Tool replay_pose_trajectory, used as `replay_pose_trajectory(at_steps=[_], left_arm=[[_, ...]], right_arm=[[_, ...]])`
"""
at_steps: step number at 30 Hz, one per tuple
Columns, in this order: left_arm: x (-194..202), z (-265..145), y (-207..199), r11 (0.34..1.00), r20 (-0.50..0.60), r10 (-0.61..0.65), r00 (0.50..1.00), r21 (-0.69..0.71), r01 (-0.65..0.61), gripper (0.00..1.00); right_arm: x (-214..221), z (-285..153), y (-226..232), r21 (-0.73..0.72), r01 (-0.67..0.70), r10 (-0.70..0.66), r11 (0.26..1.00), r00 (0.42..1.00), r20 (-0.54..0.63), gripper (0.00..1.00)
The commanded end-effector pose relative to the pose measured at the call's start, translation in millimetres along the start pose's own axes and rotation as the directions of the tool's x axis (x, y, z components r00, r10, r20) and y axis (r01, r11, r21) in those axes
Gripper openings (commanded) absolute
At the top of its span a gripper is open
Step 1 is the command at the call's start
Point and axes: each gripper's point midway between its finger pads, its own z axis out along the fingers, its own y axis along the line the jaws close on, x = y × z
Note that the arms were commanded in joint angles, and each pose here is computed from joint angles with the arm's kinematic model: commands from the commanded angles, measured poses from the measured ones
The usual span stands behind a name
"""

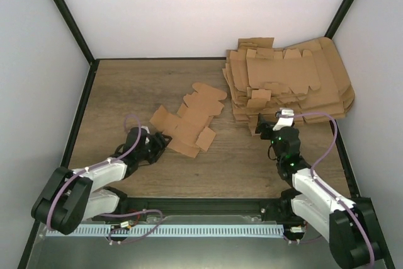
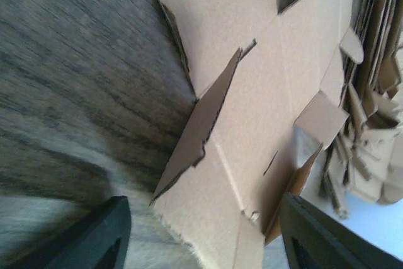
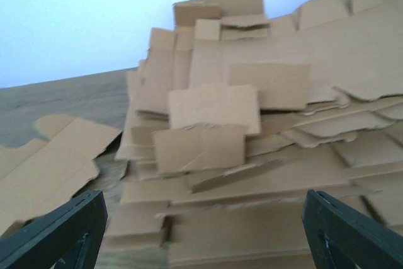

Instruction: Fold the paper box

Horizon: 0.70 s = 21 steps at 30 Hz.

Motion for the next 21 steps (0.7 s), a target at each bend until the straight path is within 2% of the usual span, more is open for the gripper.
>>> replay_pose_trajectory(at_steps=[1, 3, 6, 10, 16, 21], left_arm=[[-9.8, 6.3, -16.4, 0.998, 0.044, -0.012, 0.999, 0.068, 0.009, 0.63], [-11.4, 10.1, -16.5, 0.998, 0.045, -0.020, 0.999, 0.068, 0.017, 0.54], [-15.1, 13.6, -19.5, 0.998, 0.054, -0.005, 0.999, 0.061, 0.001, 0.32], [-28.1, 10.0, -17.9, 0.998, 0.102, 0.053, 0.993, -0.035, -0.050, 0.05], [-38.1, -7.0, -22.6, 0.983, 0.119, 0.157, 0.980, -0.119, -0.143, 0.04], [-38.8, -11.2, -32.1, 0.958, 0.022, 0.252, 0.968, -0.149, -0.246, 0.04]], right_arm=[[-38.5, 3.9, -15.2, 0.058, 0.035, -0.043, 0.998, 0.989, 0.144, 0.89], [-38.2, 6.2, -16.7, 0.075, 0.111, -0.121, 0.991, 0.980, 0.156, 0.89], [-30.7, 13.9, -18.2, 0.067, 0.148, -0.156, 0.987, 0.977, 0.147, 0.89], [-25.2, 23.0, -23.8, 0.096, 0.200, -0.214, 0.975, 0.961, 0.176, 0.88], [-27.6, 38.1, -27.2, 0.037, 0.212, -0.215, 0.977, 0.950, 0.226, 0.86], [-18.0, 52.4, -27.5, 0.003, 0.233, -0.228, 0.973, 0.949, 0.219, 0.85]])
